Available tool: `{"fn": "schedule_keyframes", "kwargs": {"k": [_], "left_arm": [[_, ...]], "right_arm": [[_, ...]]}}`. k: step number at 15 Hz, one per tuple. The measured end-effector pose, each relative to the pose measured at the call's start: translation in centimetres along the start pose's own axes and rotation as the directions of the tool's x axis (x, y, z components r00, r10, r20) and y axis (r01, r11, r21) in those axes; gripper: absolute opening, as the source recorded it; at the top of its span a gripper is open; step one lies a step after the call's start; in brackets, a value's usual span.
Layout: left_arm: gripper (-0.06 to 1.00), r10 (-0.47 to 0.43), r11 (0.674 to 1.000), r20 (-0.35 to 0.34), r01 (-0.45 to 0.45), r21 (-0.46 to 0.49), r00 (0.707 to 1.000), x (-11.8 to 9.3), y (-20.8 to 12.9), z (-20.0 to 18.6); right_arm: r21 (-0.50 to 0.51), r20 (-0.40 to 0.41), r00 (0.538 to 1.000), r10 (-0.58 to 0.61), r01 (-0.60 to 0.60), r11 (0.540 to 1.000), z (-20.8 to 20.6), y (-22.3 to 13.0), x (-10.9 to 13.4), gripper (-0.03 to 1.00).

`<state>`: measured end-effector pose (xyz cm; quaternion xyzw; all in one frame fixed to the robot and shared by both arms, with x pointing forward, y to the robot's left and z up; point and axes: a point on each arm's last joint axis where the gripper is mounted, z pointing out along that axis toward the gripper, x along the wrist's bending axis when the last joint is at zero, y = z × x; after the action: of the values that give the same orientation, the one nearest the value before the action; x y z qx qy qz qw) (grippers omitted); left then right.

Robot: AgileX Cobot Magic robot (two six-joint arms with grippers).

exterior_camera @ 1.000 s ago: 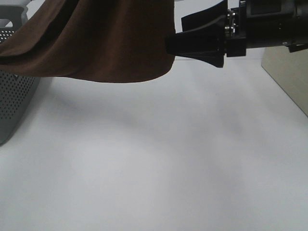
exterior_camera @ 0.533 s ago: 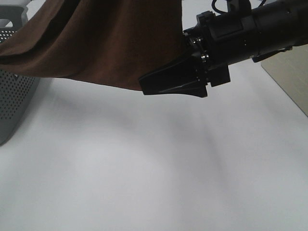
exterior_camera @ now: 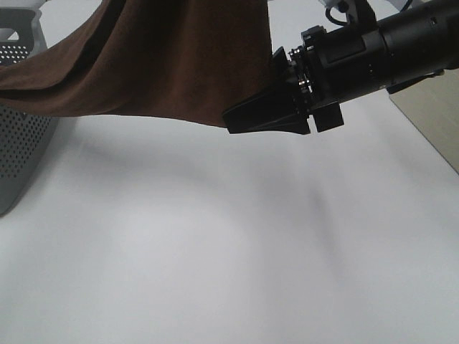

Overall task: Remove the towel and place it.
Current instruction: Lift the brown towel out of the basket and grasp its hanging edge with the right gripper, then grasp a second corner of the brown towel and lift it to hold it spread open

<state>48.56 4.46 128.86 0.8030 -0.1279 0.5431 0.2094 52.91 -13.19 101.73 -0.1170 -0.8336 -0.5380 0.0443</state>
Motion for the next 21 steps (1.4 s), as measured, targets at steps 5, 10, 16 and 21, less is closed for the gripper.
{"fn": "schedule_keyframes", "kwargs": {"k": [5,10,16,21], "left_arm": [[0.0,-0.036,0.999,-0.003,0.036,0.011,0.999,0.1,-0.4,0.1],[0.0,-0.097,0.994,0.046,0.095,0.059,0.994,-0.4,-0.8,0.1],[0.0,-0.207,0.976,0.057,0.202,0.082,0.977,-0.5,-0.9,0.1],[0.0,-0.288,0.953,-0.004,0.287,0.095,0.958,-0.1,-1.5,0.6]], "right_arm": [[0.003,0.013,1.0,0.008,-0.008,1.0,0.0,0.0,-0.1,0.02],[-0.028,0.034,0.985,0.167,-0.166,0.986,0.0,0.2,-0.3,0.01],[0.048,0.161,0.922,0.353,-0.365,0.93,-1.8,2.6,-0.4,0.01],[0.252,0.529,0.824,0.203,-0.381,0.89,-8.8,11.4,-0.2,0.01]]}}
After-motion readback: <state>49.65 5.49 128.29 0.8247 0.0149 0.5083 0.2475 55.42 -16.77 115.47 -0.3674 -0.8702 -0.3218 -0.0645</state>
